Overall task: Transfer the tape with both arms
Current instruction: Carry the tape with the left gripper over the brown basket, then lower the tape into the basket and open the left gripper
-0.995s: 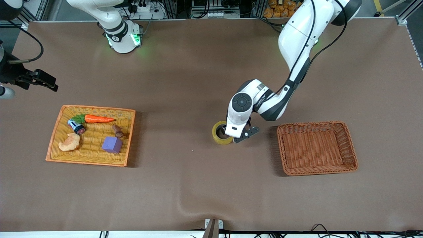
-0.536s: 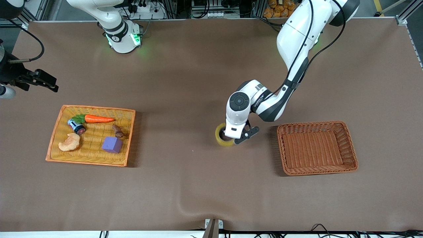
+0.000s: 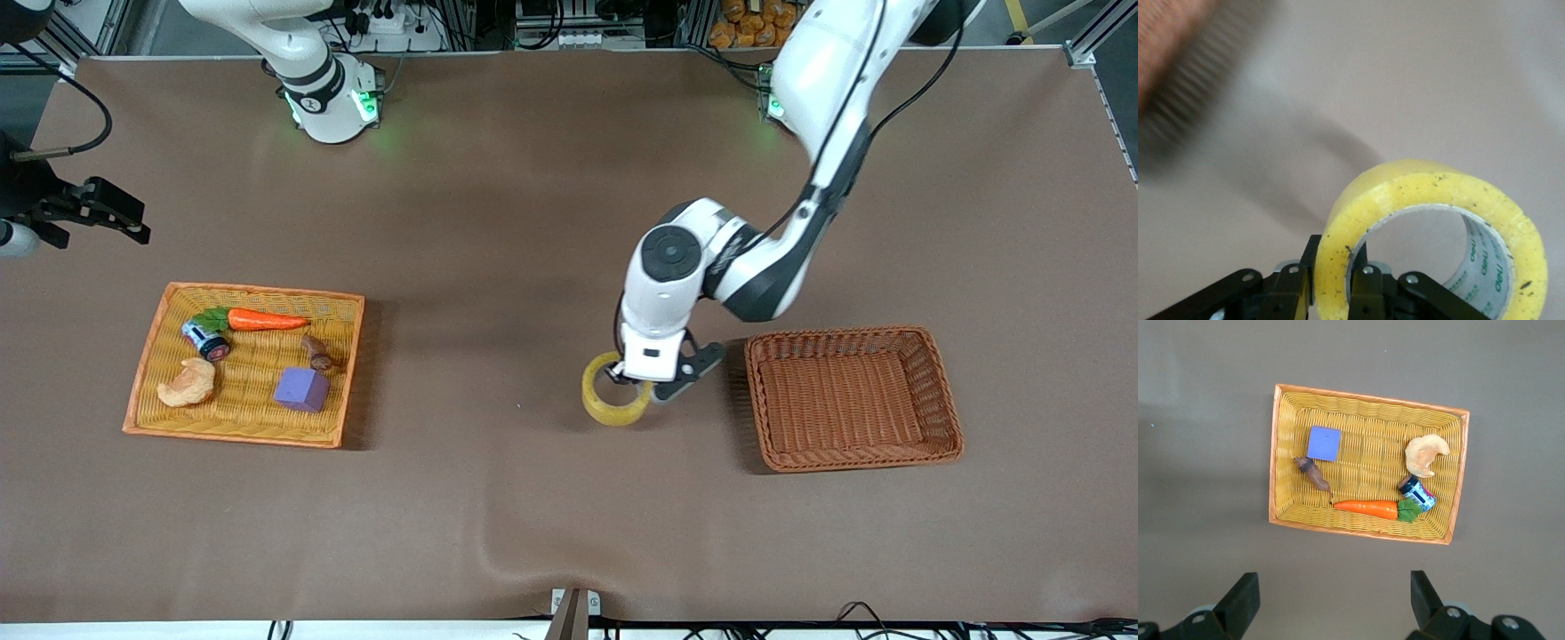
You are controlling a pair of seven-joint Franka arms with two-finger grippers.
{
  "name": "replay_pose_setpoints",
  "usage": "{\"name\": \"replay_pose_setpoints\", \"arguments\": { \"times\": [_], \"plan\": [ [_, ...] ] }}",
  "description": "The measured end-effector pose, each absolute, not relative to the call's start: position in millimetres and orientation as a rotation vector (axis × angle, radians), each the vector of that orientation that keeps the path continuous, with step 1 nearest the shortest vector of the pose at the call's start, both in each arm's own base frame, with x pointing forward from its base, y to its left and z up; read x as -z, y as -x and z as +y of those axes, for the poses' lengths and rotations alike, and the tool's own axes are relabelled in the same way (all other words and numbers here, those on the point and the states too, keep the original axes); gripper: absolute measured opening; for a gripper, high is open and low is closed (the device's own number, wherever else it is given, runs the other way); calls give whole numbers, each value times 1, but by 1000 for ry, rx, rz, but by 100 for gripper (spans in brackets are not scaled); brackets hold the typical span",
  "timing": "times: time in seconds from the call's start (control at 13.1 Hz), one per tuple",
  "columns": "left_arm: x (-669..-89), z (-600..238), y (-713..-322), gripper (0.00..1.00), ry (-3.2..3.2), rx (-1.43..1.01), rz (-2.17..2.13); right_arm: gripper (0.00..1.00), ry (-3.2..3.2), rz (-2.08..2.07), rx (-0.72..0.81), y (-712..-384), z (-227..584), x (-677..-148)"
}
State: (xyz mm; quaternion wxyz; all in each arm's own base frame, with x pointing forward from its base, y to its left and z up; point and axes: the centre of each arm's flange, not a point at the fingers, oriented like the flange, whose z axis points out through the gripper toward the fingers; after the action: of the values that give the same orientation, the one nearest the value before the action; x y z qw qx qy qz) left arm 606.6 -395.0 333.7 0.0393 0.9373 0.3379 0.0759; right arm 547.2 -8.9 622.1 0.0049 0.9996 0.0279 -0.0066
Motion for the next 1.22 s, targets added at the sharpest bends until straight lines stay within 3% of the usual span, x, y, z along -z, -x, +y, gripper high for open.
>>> {"name": "replay_pose_setpoints", "arguments": {
  "times": [0.23, 0.69, 1.22],
  "plan": [
    [-396, -314, -636, 22, -2834, -270, 1227, 100, -3156, 60, 34, -549, -16, -617],
    [-372, -148, -681, 22, -2789, -198, 1539, 100, -3161, 38, 32, -549, -24, -619],
    [-334, -91, -650, 22, -2973, -90, 1325, 100, -3160, -11, -2, -549, -41, -629]
  ]
}}
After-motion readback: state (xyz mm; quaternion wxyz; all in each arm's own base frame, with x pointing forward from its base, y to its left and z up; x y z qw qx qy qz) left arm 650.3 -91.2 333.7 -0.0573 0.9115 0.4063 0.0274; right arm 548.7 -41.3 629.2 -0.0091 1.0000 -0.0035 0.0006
